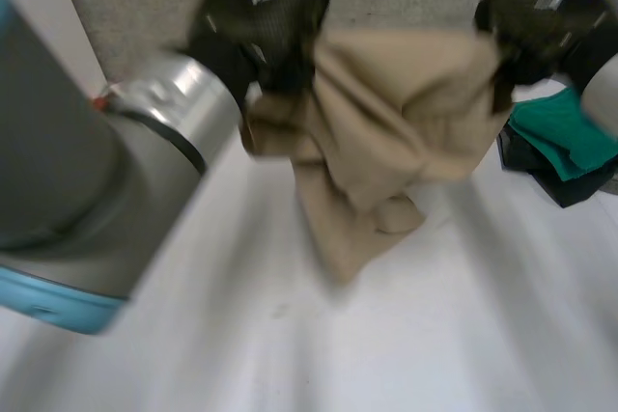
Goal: Fold the laundry.
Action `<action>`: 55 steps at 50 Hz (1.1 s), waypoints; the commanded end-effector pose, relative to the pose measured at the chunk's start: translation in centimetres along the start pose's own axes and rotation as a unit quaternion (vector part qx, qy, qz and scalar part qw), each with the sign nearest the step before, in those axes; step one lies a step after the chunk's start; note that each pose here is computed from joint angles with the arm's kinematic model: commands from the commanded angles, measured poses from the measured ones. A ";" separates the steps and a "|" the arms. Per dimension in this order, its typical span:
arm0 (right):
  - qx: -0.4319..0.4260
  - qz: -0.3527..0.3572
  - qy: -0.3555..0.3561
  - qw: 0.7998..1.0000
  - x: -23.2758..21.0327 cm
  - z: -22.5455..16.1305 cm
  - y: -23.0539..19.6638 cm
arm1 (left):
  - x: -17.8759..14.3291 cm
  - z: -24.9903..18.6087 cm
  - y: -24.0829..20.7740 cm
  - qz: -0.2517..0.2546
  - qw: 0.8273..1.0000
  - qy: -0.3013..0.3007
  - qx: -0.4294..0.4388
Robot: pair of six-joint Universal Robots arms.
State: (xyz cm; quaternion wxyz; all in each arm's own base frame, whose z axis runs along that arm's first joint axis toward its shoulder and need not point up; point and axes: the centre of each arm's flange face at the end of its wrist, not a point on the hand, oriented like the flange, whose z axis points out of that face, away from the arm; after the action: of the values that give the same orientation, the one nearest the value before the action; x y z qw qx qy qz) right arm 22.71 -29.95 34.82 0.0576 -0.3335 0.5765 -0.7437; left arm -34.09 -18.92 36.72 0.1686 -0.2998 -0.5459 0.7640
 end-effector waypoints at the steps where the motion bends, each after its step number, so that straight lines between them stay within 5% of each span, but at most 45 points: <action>1: 0.041 0.053 0.024 0.997 2.7 0.6 -5.2 | -3.7 0.3 -5.3 -0.069 0.997 -0.010 0.033; 11: 0.000 0.070 -0.007 0.998 -2.4 4.9 -3.1 | -6.9 6.5 2.0 -0.129 0.990 -0.051 -0.038; 21: -0.054 -0.001 0.002 0.999 -12.2 9.5 4.1 | -8.8 11.5 18.5 -0.146 0.973 -0.083 -0.159; 27: 0.020 0.008 0.002 1.000 -17.1 11.0 5.4 | -15.3 11.8 20.6 -0.152 0.958 -0.199 -0.143; 32: 0.034 -0.009 0.042 0.999 -16.3 11.3 4.8 | -18.0 10.8 18.1 -0.163 0.947 -0.243 -0.129; 38: -0.044 -0.026 0.074 0.996 -13.0 9.6 4.4 | -17.1 8.8 15.1 -0.146 0.957 -0.203 -0.145; 45: -0.159 -0.021 -0.024 0.987 -10.7 4.2 4.1 | -12.3 4.0 13.2 -0.081 0.969 -0.105 -0.209; 55: -0.258 -0.001 -0.190 0.947 -11.0 -3.6 5.9 | -5.3 -5.8 14.3 0.009 0.942 0.022 -0.334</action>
State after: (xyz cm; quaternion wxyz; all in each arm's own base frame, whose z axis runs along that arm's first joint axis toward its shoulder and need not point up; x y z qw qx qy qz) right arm 29.80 -27.28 26.34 0.0326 -0.4180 0.7047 -0.5723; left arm -26.17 -28.26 26.37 0.0878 -0.2805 -0.7503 0.5921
